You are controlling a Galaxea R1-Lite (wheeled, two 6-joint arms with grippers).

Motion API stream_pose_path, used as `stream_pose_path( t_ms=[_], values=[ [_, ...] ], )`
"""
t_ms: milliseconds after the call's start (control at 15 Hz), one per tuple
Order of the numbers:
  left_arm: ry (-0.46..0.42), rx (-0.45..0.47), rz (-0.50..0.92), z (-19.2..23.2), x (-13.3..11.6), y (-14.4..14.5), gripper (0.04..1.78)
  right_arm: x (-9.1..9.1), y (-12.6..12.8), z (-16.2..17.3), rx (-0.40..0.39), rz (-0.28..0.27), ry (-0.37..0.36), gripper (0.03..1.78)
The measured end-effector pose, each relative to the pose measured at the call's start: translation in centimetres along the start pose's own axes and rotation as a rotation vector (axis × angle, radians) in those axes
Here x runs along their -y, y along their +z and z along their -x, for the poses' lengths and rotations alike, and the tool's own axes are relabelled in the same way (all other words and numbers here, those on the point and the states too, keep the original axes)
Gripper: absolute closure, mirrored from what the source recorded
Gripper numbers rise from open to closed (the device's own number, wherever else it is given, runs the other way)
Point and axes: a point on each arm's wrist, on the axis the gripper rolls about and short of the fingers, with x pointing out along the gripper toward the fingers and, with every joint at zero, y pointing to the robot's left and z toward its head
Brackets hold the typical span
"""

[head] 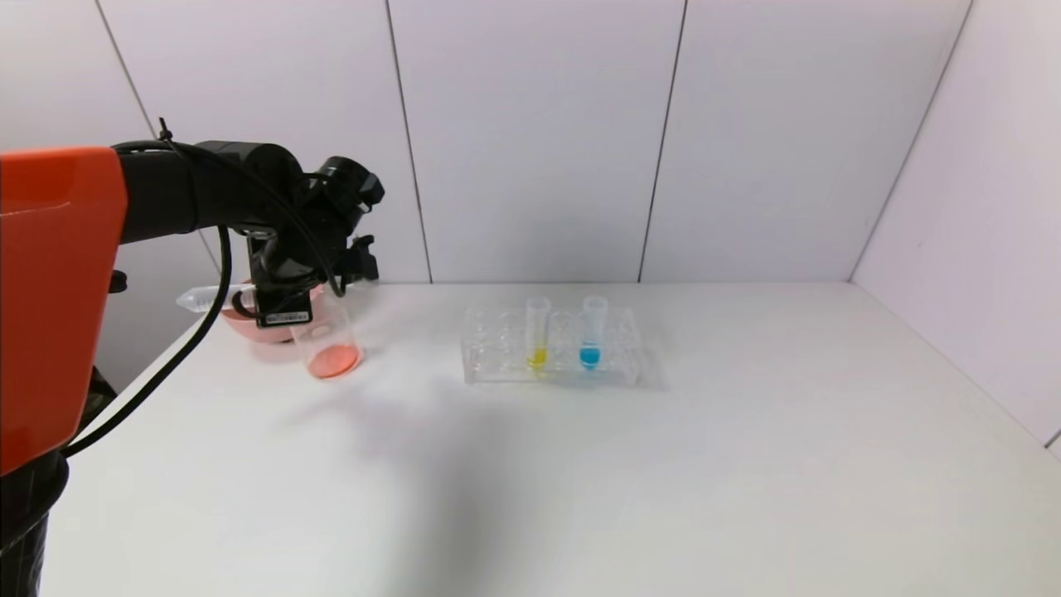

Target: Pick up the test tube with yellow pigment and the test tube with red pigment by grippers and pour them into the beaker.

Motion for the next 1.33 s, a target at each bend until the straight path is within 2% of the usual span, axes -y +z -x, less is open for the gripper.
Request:
stream_pose_path(
  t_ms=[200,400,800,933,1133,1333],
  values=[
    [-0.040,0.043,0.056,0.4,0.0,-0.3,1.38,0.0,0.0,0.0,0.000,0.000,0.000,0.10],
    [-0.140,0.147,0.187,1.3,-0.1,-1.3,1.38,0.0,0.0,0.0,0.000,0.000,0.000,0.10],
    [-0.359,0.361,0.481,3.1,-2.2,-6.8,1.38,0.0,0.0,0.0,0.000,0.000,0.000,0.10],
    [-0.427,0.425,0.625,3.4,-2.5,-8.9,1.38,0.0,0.0,0.0,0.000,0.000,0.000,0.10],
    [-0.425,0.473,0.842,2.7,-2.2,-11.0,1.38,0.0,0.0,0.0,0.000,0.000,0.000,0.10],
    [-0.352,0.528,1.038,1.4,-1.0,-13.1,1.38,0.0,0.0,0.0,0.000,0.000,0.000,0.10]
  ],
)
